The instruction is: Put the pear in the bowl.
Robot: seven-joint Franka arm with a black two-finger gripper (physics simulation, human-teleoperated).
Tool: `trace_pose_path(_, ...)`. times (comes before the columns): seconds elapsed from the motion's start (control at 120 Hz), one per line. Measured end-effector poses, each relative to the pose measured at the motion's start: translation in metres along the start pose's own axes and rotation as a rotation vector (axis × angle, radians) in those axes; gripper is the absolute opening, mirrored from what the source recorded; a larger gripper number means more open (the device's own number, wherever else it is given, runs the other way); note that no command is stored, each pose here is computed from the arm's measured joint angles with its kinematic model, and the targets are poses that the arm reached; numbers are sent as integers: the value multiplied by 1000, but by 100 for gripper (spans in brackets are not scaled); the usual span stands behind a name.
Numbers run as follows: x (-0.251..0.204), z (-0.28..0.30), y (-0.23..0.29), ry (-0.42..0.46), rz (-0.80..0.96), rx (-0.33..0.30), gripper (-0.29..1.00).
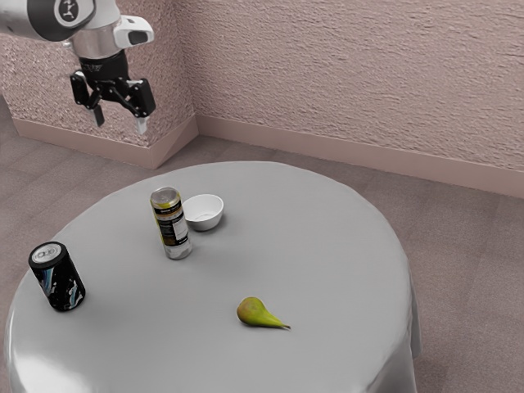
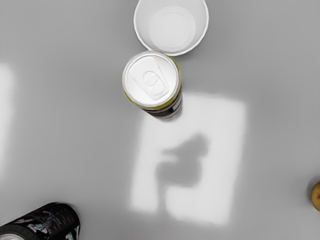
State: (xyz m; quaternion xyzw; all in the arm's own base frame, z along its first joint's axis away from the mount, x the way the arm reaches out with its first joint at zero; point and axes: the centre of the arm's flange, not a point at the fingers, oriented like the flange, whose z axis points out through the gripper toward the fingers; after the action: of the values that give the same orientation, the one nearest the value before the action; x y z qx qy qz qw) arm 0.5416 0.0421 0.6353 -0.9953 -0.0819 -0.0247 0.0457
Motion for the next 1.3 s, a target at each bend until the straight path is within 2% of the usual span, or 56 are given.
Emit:
trace_pose_path(0.25, -7, -4, -2, 5, -12, -5, 70)
trace_pose_path(0.408, -28, -7, 27, 4, 40, -8, 70)
trace_pose_path(0.5, -45, -11, 63, 8, 98, -6, 70)
trace_pose_path(0.592, -58, 17, 92, -37, 130, 3, 70)
trace_pose_path(0.75, -74, 73, 123, -82, 110, -19, 70)
trace_pose_path(0.992, -83, 144, 144, -137, -161, -113, 70)
trace_pose_path(1.3, -87, 213, 199, -274, -607, -144, 70)
